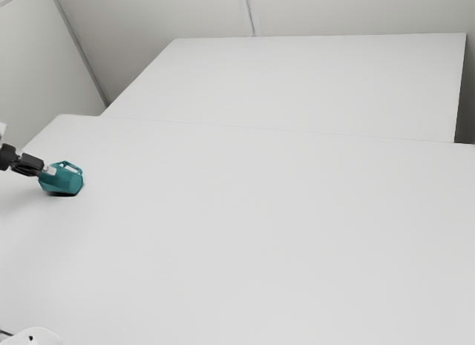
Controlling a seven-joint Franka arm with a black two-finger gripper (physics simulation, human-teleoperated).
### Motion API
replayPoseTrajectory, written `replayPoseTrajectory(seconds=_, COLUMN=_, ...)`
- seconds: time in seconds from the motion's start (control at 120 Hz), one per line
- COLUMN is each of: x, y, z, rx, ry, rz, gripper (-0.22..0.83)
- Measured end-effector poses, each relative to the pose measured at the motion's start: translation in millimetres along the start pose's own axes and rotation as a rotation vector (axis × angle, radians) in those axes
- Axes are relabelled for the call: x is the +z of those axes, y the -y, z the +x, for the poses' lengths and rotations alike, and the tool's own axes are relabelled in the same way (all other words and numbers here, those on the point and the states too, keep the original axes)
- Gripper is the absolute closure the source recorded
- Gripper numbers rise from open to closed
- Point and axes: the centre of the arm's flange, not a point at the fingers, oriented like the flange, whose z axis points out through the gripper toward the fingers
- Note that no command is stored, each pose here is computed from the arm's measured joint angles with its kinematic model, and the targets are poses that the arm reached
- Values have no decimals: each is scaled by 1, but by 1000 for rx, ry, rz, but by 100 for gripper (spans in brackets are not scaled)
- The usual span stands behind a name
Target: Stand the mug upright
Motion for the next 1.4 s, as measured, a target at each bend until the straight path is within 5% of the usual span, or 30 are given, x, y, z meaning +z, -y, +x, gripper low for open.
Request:
replayPoseTrajectory(seconds=0.325, x=1, y=-4, z=-6, rx=-4, ry=-16, rz=-82, gripper=60)
replayPoseTrajectory(seconds=0.475, x=3, y=-6, z=-5, rx=-3, ry=-25, rz=-101, gripper=69)
replayPoseTrajectory(seconds=1.033, x=-3, y=-48, z=24, rx=44, ry=10, rz=-81, gripper=78)
replayPoseTrajectory(seconds=1.4, x=40, y=-215, z=81, rx=187, ry=286, rz=84, gripper=78)
